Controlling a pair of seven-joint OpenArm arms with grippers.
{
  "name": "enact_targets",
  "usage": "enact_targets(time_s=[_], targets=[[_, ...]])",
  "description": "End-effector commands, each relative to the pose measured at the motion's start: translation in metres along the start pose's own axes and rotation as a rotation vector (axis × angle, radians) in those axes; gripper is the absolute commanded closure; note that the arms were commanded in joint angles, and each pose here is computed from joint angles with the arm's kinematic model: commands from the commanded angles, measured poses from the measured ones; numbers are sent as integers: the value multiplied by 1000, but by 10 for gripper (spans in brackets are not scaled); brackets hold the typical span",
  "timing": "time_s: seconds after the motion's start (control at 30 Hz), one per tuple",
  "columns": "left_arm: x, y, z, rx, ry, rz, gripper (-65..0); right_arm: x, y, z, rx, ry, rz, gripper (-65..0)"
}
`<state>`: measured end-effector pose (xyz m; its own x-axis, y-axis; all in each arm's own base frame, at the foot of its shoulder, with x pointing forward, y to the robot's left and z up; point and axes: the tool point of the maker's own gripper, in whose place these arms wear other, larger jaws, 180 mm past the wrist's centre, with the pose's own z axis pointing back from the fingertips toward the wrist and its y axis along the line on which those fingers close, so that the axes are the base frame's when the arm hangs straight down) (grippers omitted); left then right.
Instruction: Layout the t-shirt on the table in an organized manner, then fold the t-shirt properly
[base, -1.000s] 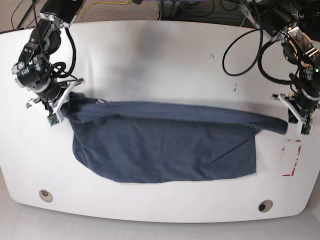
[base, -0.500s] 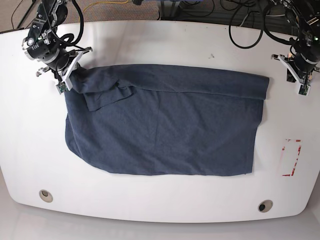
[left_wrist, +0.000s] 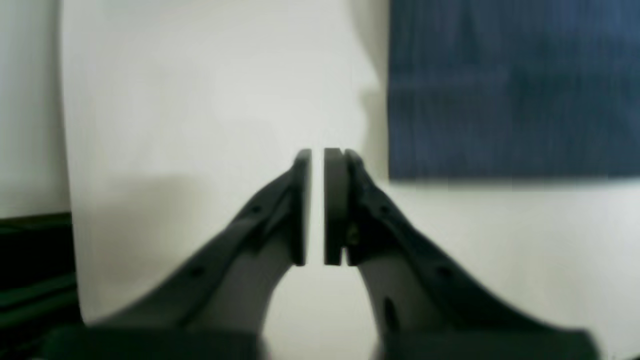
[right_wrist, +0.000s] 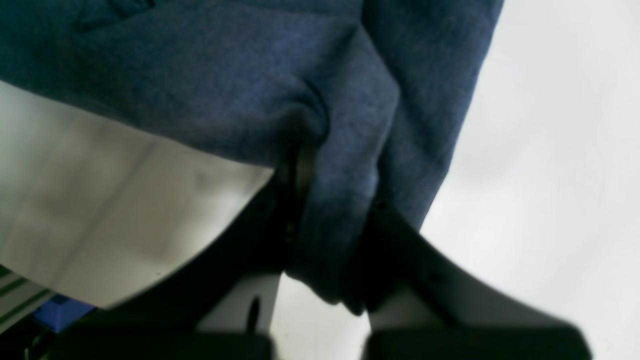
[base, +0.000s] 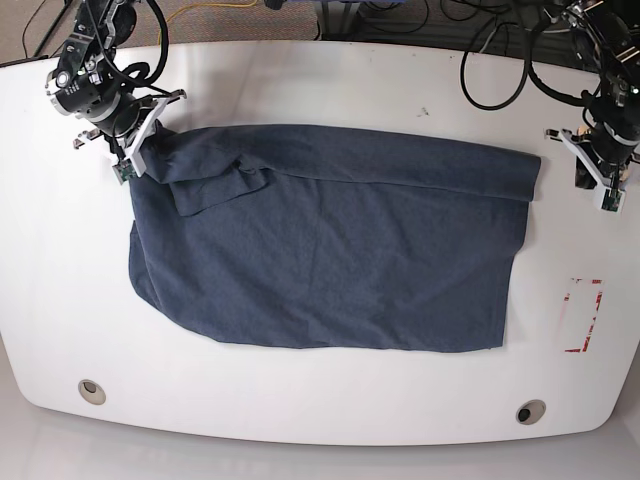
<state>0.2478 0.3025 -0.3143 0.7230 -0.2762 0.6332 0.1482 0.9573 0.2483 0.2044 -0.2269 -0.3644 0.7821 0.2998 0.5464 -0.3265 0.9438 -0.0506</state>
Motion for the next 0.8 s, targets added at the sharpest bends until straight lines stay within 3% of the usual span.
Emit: enact_targets(time_s=[0.0,0.13,0.3,0.53,0.77], targets=[[23,0,-1,-8,-68,-11,-142,10,-3,5,-10,-39,12,0],[26,0,-11,-26,-68,13,-250,10,-3,5,-9,-40,10,0],[20,3,-30,-46,-40,103,-333,12,3,2,2,-50,-8,0],[-2,-3,-54,-97,33,191,-339,19,1,2,-2,-67,-7,0],[-3,-24,-71,-171,71,170,-339,25,-1,1,-6,-81,-6,0]])
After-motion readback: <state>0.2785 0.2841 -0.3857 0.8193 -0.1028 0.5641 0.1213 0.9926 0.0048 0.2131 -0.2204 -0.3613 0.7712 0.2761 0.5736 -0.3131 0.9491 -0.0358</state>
